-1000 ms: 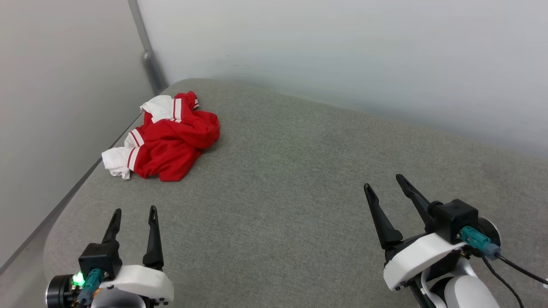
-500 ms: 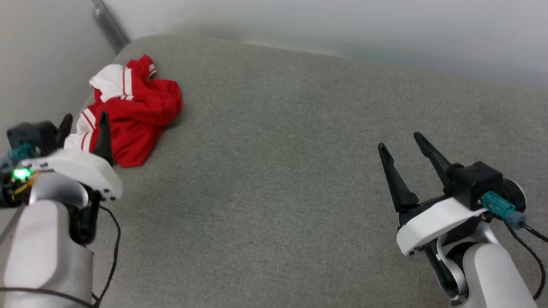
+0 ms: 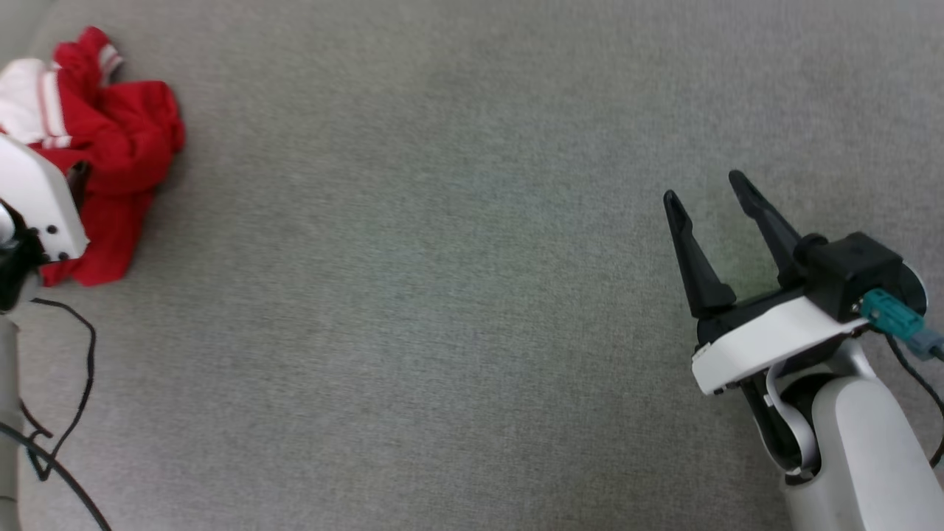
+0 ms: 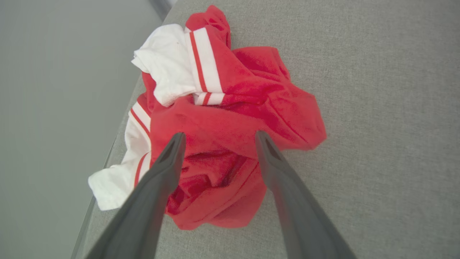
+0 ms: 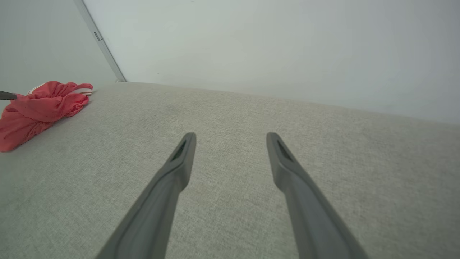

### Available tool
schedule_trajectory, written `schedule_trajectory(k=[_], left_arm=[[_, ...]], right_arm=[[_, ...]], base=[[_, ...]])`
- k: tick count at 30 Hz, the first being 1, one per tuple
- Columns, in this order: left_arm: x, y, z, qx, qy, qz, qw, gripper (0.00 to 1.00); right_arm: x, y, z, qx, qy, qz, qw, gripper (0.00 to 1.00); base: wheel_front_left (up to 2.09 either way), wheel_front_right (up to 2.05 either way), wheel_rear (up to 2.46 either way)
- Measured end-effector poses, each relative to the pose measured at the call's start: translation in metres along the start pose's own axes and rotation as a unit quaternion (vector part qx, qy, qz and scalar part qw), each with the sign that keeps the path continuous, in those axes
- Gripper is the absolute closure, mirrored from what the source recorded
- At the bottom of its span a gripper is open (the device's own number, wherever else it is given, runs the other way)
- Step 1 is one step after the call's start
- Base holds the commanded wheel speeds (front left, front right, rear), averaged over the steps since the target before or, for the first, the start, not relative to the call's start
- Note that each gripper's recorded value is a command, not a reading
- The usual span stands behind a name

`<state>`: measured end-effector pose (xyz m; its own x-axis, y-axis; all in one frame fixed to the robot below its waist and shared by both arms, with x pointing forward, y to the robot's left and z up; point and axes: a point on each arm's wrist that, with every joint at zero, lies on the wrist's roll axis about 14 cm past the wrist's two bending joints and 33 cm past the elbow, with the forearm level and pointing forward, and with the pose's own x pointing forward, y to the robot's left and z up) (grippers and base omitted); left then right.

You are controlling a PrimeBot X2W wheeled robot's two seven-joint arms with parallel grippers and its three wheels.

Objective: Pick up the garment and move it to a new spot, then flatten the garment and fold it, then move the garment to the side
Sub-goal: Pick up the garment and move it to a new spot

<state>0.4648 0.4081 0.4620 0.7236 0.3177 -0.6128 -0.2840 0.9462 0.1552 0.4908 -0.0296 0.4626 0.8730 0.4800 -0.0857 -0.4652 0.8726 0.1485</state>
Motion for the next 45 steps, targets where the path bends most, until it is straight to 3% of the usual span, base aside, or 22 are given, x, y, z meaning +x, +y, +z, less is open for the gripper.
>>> schedule_trajectory(k=[8,13,14,15,22,25,29,36,45], left_arm=[[0.043,0.002,-0.059,0.003,0.138,0.014,0.99,0.0],[0.057,0.001,-0.077,0.017,0.175,0.017,0.984,0.0],[0.058,0.0,-0.079,0.013,0.181,0.016,0.983,0.11],[0.058,0.001,-0.078,0.016,0.182,0.017,0.983,1.0],[0.046,0.02,-0.049,0.04,0.121,0.046,0.991,1.0],[0.035,0.036,-0.01,0.038,0.032,0.069,0.996,1.0],[0.011,0.052,0.038,0.027,-0.091,0.086,0.992,1.0],[-0.043,0.063,0.095,-0.028,-0.257,0.08,0.963,1.0],[-0.113,0.028,0.145,-0.103,-0.413,0.007,0.905,1.0]], right_arm=[[0.007,-0.031,-0.036,0.021,0.028,-0.031,0.999,0.0],[0.005,-0.046,-0.055,0.032,0.045,-0.051,0.997,0.0],[0.004,-0.047,-0.057,0.033,0.046,-0.053,0.997,0.0],[0.004,-0.047,-0.057,0.033,0.046,-0.053,0.997,0.0],[0.007,-0.04,-0.04,0.029,0.027,-0.046,0.998,0.0],[0.006,-0.035,-0.028,0.028,0.013,-0.043,0.999,0.0],[-0.001,-0.028,-0.013,0.027,-0.003,-0.041,0.999,0.0],[-0.024,-0.02,0.017,0.017,-0.03,-0.049,0.998,0.0],[-0.07,-0.018,0.047,0.003,-0.054,-0.076,0.996,0.0]], base=[[0.0,0.0,0.0],[0.0,0.0,0.0],[0.0,0.0,0.0],[0.0,0.0,0.0],[0.0,0.0,0.0],[0.0,0.0,0.0],[0.0,0.0,0.0],[0.0,0.0,0.0],[0.0,0.0,0.0]])
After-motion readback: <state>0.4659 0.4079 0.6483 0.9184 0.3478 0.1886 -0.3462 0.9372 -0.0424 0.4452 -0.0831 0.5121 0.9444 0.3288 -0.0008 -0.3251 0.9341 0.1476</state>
